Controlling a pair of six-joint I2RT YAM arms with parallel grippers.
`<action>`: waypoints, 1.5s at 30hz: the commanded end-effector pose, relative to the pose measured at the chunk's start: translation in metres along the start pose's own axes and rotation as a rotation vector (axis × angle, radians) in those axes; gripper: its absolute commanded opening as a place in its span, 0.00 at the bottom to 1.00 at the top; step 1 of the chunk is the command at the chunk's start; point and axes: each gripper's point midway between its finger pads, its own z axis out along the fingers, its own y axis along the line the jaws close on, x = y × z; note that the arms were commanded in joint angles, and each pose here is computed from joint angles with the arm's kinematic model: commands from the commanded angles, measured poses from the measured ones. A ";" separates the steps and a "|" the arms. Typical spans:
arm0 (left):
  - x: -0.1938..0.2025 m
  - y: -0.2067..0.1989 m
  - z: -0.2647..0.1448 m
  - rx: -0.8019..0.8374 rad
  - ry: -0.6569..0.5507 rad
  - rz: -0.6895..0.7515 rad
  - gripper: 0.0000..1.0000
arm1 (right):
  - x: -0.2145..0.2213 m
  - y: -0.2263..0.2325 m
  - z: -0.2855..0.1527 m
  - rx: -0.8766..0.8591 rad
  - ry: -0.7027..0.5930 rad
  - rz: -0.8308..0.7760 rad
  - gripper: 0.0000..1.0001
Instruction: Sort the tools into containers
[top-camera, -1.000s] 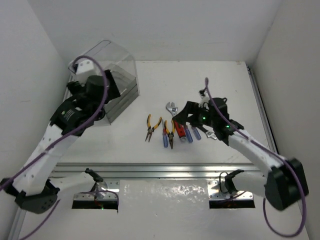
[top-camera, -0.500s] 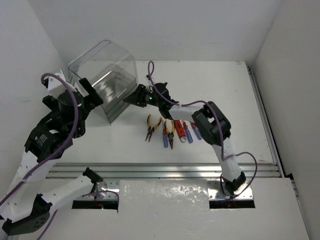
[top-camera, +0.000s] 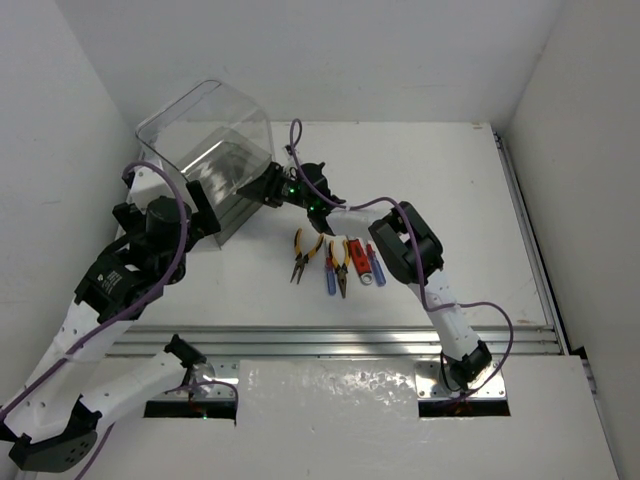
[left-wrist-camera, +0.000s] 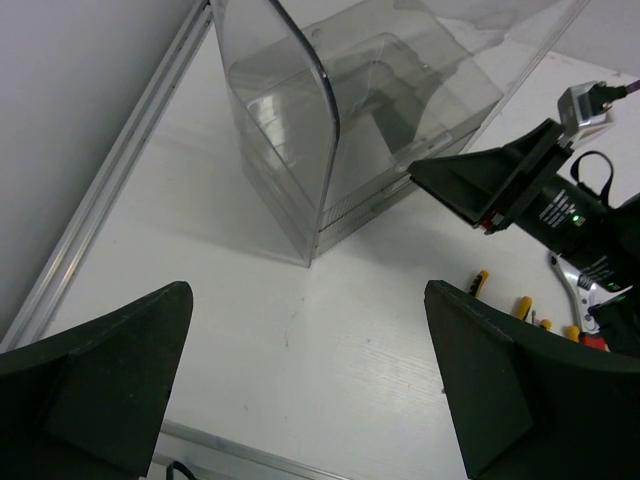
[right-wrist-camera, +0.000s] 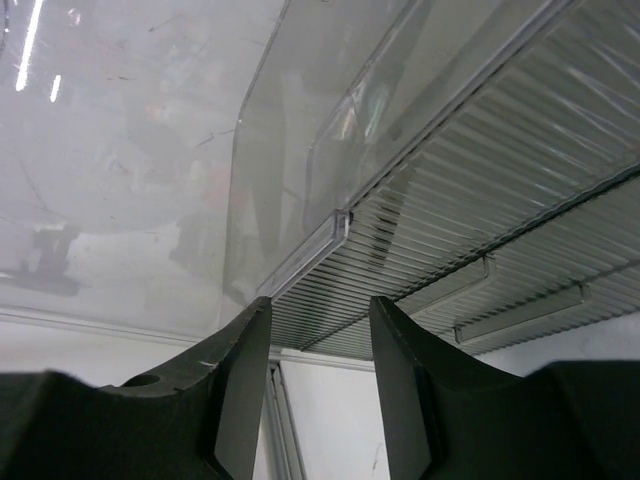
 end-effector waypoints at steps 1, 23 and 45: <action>-0.005 0.004 0.001 -0.015 -0.035 -0.006 1.00 | -0.023 0.039 0.005 -0.122 -0.078 -0.048 0.44; 0.012 0.008 0.006 -0.023 -0.019 0.015 1.00 | -0.039 0.063 0.008 -0.161 -0.110 -0.002 0.26; 0.012 -0.001 0.011 -0.005 -0.033 -0.012 1.00 | -0.052 0.102 -0.018 -0.169 -0.123 0.005 0.01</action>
